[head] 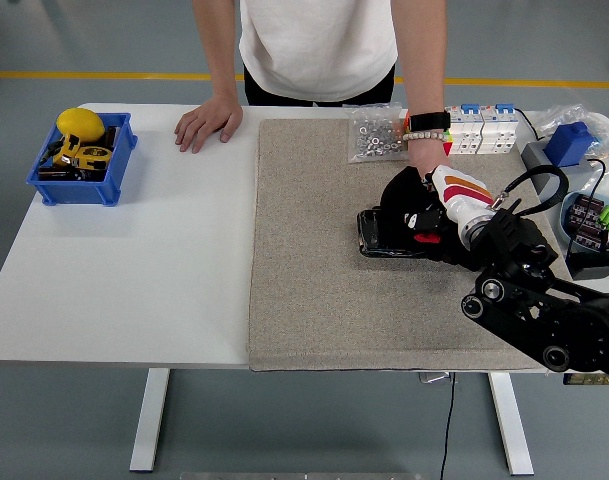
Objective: Pick the rag up,wipe the panel,place it on the desk
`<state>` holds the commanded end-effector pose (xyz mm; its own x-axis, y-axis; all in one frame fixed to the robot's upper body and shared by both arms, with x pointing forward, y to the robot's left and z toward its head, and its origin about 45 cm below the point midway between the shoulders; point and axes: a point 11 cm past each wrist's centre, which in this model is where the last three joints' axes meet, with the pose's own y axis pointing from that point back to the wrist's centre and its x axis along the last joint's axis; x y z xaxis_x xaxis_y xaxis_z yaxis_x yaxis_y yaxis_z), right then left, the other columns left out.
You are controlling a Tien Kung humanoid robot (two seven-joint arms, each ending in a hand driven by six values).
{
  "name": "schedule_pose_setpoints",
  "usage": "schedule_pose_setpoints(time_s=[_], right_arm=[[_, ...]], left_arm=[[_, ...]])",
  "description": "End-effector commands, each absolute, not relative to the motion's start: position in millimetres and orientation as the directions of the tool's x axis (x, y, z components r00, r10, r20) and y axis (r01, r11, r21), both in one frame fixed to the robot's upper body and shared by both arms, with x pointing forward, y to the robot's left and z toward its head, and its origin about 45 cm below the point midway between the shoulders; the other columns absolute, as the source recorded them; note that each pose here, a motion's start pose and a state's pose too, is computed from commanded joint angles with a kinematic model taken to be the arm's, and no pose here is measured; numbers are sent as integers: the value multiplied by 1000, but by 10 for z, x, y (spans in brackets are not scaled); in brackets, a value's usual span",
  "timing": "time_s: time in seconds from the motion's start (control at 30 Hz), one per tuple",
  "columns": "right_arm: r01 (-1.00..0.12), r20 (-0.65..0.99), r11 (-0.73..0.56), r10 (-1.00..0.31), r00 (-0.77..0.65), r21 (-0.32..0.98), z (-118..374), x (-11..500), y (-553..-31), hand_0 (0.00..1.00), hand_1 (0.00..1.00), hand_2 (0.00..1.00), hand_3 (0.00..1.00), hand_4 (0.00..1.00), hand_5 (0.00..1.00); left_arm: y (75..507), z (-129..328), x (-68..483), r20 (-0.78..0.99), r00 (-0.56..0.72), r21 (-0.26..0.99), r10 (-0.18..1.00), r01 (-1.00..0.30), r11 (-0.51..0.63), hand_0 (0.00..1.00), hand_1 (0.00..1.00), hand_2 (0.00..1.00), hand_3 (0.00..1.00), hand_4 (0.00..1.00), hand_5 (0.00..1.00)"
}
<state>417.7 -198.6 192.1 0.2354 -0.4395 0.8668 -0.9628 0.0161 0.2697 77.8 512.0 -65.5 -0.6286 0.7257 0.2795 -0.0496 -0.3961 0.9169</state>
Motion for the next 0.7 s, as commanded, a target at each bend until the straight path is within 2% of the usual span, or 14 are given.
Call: schedule_pose_setpoints(time_s=[0.7], right_arm=[[-956,883,131,-433,183,263,1908,4224,-2489,249,293,340,365,728,2]], left_arm=[[5104,-664,777,275,-630,918,726,-51,-393,686,730,731,608,674,628]])
